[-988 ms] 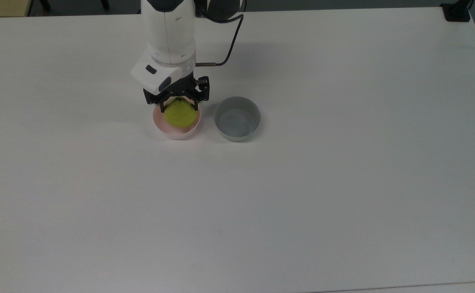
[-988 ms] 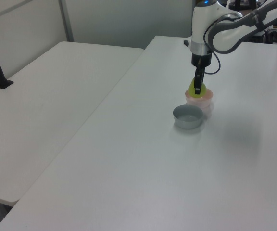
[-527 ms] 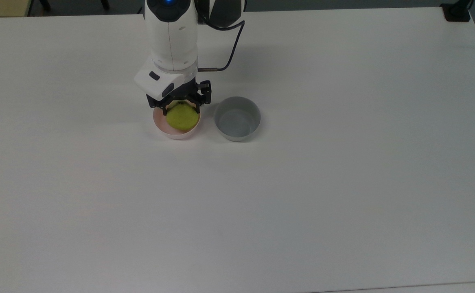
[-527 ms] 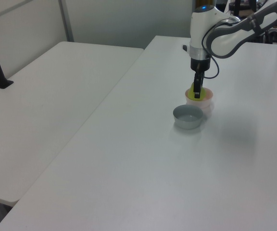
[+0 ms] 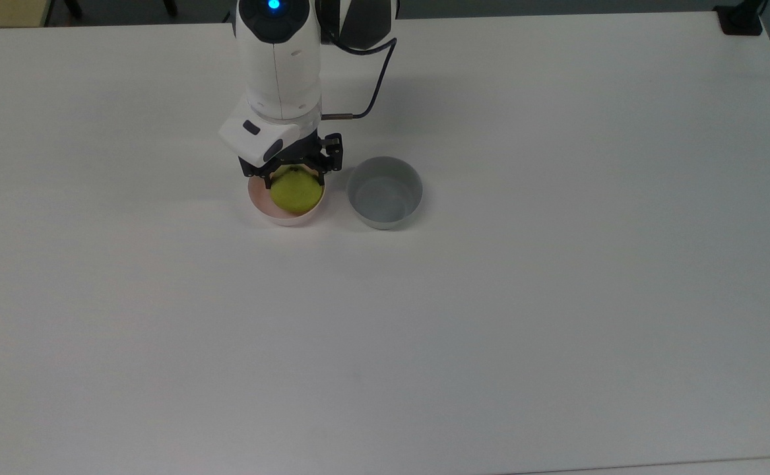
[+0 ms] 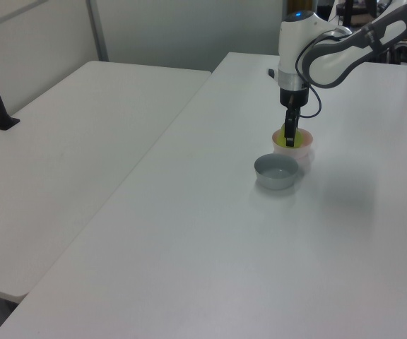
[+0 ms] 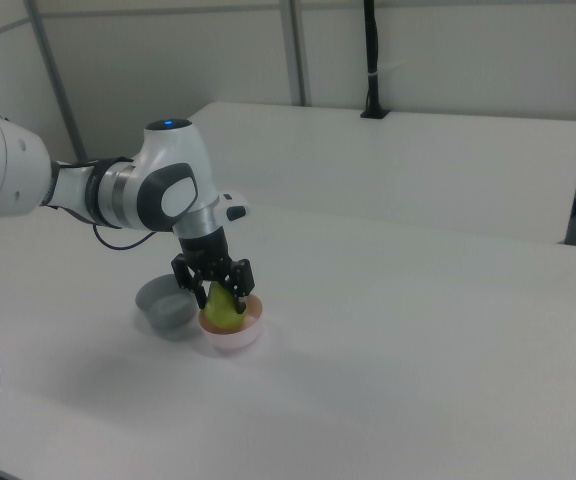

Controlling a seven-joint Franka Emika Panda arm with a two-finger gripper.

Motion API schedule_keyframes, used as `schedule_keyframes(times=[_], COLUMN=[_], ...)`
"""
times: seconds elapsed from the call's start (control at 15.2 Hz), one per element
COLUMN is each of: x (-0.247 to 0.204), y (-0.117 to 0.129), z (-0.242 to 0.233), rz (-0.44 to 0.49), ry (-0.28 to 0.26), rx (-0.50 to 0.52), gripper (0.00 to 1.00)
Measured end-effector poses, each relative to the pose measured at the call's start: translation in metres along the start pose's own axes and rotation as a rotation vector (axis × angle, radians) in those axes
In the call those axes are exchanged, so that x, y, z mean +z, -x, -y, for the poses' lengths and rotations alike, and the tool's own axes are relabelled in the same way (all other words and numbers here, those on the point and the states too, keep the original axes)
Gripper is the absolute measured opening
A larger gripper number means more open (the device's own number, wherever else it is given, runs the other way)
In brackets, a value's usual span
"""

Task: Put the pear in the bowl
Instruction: 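Open the gripper to release the pear into the pink bowl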

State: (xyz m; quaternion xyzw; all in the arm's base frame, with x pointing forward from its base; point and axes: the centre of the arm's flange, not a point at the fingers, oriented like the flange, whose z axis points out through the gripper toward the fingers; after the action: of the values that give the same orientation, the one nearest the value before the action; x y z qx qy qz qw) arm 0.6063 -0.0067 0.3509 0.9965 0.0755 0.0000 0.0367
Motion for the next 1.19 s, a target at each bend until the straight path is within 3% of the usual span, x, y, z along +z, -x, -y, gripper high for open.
schedule_keyframes(times=[0.33,0.4,0.46,1.19], x=[-0.001,-0.001,-0.001,-0.033], y=[0.000,0.000,-0.001,-0.012], z=[0.000,-0.001,-0.001,-0.007], rz=[-0.001,-0.002,-0.003,-0.022], ry=[0.000,0.000,0.001,0.006], rx=[0.003,0.004,0.004,0.046], gripper=[0.82,0.95,1.00,1.00])
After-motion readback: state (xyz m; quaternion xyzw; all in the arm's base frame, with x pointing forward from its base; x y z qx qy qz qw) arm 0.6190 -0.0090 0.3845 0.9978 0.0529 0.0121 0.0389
